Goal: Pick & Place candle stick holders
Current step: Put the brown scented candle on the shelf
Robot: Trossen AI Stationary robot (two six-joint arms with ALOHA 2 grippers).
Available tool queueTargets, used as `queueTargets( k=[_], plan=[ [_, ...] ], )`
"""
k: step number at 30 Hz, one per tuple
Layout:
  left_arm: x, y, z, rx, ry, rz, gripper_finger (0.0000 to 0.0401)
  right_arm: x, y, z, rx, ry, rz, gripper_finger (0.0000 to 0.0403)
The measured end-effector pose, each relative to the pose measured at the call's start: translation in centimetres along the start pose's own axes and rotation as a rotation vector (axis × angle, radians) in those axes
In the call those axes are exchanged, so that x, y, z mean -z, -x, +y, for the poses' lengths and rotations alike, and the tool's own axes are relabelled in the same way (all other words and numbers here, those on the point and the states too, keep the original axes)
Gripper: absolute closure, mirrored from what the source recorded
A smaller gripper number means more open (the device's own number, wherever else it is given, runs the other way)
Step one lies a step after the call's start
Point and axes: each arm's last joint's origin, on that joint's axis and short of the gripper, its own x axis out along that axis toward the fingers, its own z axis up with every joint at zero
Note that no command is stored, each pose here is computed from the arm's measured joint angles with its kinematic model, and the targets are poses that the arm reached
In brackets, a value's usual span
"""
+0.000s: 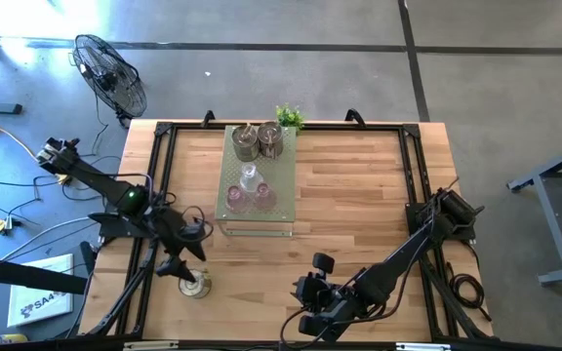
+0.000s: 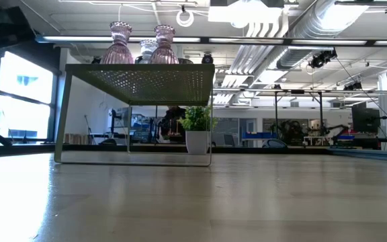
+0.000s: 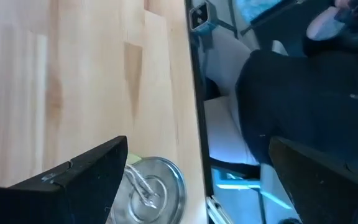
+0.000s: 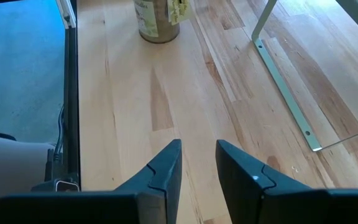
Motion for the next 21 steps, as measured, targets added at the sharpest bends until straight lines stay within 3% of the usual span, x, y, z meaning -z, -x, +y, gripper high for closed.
queueTargets(
  k=[4, 7, 11, 15, 21],
  plan=[
    [0.5, 0.1, -0.9, -0.082, -0.053, -0.016, 0.0018, 0.0, 0.0, 0.0, 0.004, -0.001, -0.004, 0.0309],
    [0.3, 0.4, -2.4, -0.212, -0.11, -0.025, 0.0018, 0.0, 0.0, 0.0, 0.005, -0.003, -0.005, 0.0309],
    [0.0, 0.9, -5.7, -0.342, -0.215, -0.017, 0.0018, 0.0, 0.0, 0.0, 0.006, -0.004, -0.006, 0.0309],
    [0.4, 0.5, -8.2, -0.52, -0.321, 0.11, 0.0018, 0.0, 0.0, 0.0, 0.009, -0.004, -0.009, 0.0309],
    [2.3, -2.8, -9.1, -0.804, -0.403, 0.34, 0.0018, 0.0, 0.0, 0.0, 0.009, -0.008, -0.01, 0.0309]
  ],
)
